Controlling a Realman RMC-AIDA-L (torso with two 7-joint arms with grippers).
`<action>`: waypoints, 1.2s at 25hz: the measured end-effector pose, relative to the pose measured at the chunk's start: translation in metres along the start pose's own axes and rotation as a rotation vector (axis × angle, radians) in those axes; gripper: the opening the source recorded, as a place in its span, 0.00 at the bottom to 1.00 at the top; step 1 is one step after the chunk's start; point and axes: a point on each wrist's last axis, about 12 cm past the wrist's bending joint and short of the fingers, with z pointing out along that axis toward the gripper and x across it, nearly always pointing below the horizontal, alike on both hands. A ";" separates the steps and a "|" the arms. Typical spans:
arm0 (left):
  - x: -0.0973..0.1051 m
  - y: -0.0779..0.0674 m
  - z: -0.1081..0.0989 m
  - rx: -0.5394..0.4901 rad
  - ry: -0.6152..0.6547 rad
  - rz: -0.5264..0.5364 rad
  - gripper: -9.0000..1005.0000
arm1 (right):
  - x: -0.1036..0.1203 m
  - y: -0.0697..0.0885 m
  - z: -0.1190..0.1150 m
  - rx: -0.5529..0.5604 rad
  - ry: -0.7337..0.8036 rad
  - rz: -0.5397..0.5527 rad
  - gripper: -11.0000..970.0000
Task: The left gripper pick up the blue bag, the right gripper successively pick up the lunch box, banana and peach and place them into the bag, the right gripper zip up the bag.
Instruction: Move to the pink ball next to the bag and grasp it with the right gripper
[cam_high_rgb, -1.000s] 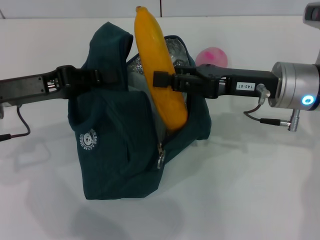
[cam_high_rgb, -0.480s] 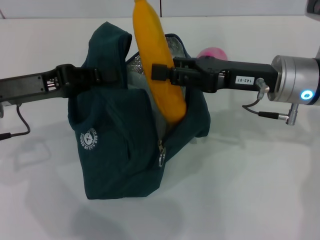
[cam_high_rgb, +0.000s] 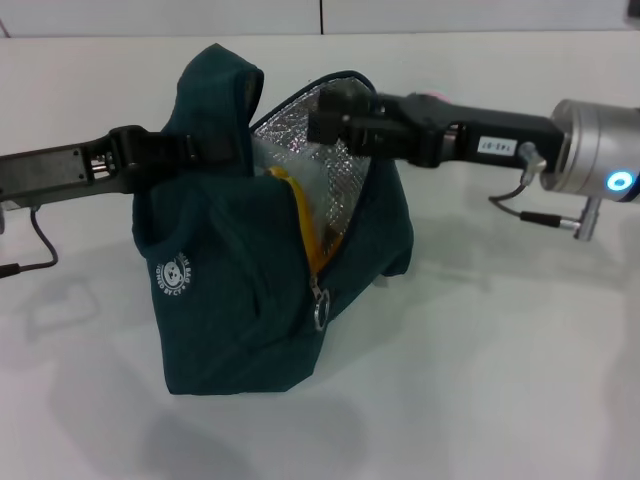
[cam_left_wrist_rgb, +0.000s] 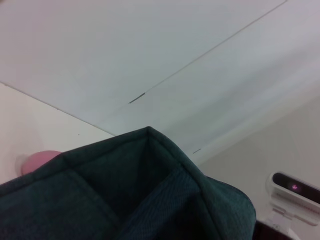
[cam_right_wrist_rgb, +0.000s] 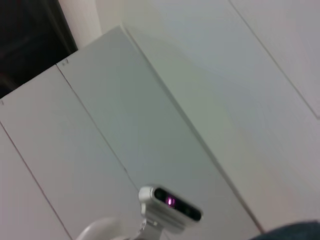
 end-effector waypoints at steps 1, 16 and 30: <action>0.000 0.000 -0.001 -0.001 -0.001 0.000 0.04 | -0.001 0.000 -0.002 0.002 -0.009 -0.007 0.74; 0.006 0.003 -0.010 -0.020 -0.011 -0.014 0.04 | 0.006 -0.027 -0.076 0.466 -0.049 -0.282 0.85; 0.005 0.001 -0.006 -0.008 0.005 -0.015 0.04 | 0.002 -0.066 -0.057 0.717 0.094 -0.399 0.89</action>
